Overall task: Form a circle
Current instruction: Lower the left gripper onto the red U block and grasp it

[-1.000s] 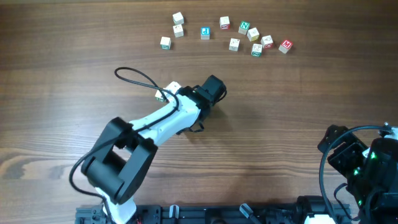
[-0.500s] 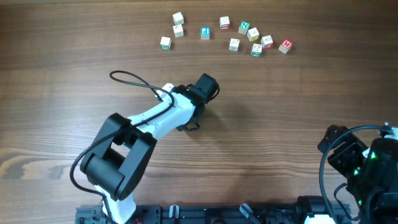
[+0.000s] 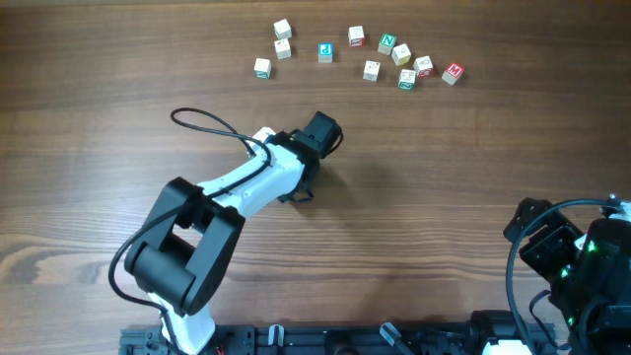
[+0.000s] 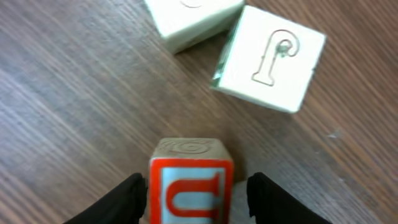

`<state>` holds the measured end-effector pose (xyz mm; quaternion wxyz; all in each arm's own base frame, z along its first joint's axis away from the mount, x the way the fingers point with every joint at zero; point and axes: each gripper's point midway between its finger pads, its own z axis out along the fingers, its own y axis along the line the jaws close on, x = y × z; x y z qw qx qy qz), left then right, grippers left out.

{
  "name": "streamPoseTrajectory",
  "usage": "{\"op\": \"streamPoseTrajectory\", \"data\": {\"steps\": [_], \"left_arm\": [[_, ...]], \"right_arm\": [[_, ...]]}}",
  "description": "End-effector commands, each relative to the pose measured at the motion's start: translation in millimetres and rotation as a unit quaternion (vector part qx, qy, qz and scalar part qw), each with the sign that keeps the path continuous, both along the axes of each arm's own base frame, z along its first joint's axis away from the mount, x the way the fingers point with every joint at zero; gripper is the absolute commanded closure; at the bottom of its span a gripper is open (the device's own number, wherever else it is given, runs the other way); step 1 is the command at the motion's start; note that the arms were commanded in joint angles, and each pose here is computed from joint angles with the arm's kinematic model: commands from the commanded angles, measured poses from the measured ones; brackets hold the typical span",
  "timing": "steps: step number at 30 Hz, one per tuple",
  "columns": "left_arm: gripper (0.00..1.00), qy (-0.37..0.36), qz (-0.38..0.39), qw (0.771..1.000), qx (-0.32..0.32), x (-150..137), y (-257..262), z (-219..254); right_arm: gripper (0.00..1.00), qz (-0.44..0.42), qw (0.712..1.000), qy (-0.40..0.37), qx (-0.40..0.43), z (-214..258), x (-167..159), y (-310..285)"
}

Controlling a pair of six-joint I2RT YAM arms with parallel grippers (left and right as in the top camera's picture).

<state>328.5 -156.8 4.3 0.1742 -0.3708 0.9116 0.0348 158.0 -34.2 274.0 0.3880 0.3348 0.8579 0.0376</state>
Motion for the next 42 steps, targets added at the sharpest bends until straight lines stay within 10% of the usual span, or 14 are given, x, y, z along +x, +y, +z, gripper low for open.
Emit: {"op": "streamPoseTrajectory", "data": {"steps": [1,12,42], "left_arm": [[0.53,0.017,-0.019,1.0,0.003,-4,2,-8],[0.78,0.039,-0.022,0.999,-0.002,-14,2,-7],[0.72,0.088,-0.187,0.975,0.08,-24,20,2]], "right_arm": [[0.0,-0.003,1.0,-0.004,0.0,1,-1,-1],[0.0,-0.003,1.0,-0.004,0.0,1,-1,-1],[0.0,-0.004,1.0,-0.004,0.0,1,-1,-1]]}}
